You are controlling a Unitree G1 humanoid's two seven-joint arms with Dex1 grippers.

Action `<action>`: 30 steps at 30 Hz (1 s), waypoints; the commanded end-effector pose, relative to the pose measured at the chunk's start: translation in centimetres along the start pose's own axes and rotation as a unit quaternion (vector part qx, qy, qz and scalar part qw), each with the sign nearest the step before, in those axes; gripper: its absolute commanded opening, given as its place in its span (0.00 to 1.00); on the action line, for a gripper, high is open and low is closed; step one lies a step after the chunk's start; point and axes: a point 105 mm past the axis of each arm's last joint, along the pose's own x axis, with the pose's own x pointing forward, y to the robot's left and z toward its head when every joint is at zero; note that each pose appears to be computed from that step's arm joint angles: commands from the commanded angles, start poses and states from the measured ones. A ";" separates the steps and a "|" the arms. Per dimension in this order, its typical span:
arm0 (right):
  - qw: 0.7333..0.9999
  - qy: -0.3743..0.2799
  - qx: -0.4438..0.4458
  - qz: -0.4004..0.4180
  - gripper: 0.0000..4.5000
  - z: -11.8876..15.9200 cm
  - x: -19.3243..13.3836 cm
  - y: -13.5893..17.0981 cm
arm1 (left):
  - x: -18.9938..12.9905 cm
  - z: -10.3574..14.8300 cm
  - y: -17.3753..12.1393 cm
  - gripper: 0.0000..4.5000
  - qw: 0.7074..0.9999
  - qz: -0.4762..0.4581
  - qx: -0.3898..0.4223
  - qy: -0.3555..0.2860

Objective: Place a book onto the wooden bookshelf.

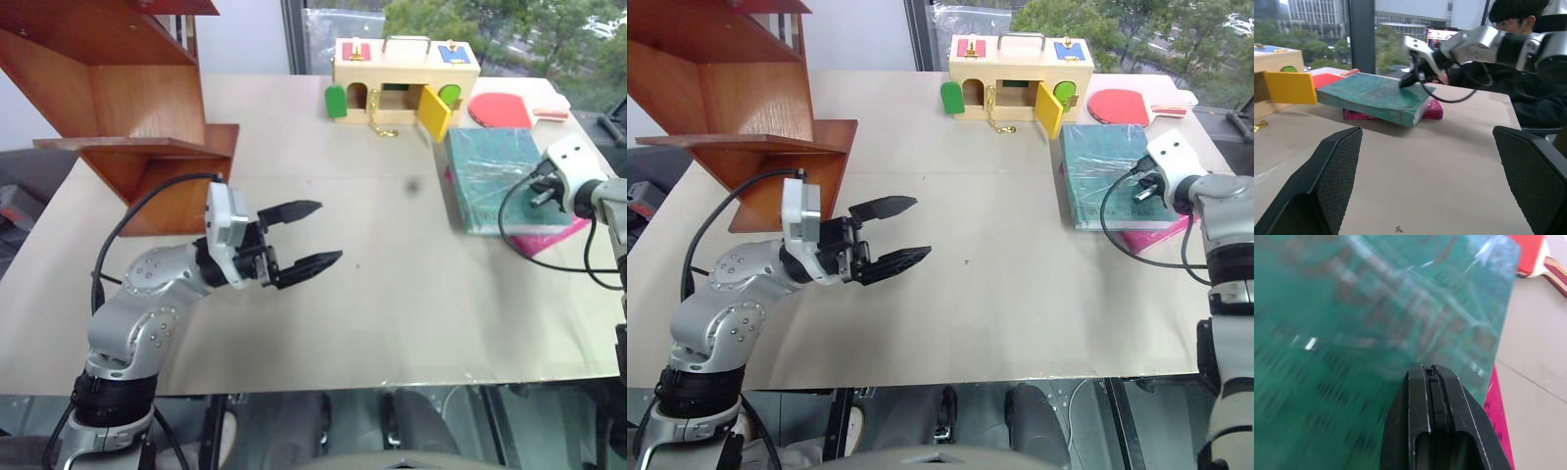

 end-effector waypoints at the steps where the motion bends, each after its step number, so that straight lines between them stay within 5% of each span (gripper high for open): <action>1: 0.998 0.005 0.016 -0.054 0.02 0.0 -1.7 -2.2 | 0.1 0.4 -0.3 1.00 1.000 -0.010 0.014 -0.004; 5: 0.986 -0.034 0.113 -0.116 0.02 2.5 -2.8 -4.6 | 0.2 0.4 0.0 1.00 1.000 -0.010 0.015 -0.008; 12: 0.908 0.001 0.361 -0.212 0.02 0.2 -2.3 -8.3 | 0.6 0.8 0.2 1.00 1.000 -0.013 0.021 -0.018; 17: 0.869 0.019 0.427 -0.250 0.02 -2.8 -1.8 -8.2 | 0.6 1.0 0.2 1.00 0.999 -0.008 0.024 -0.020; 30: 0.876 0.109 0.463 -0.083 0.02 -5.8 0.8 -1.2 | 0.1 0.9 -0.1 1.00 1.000 0.010 0.019 -0.019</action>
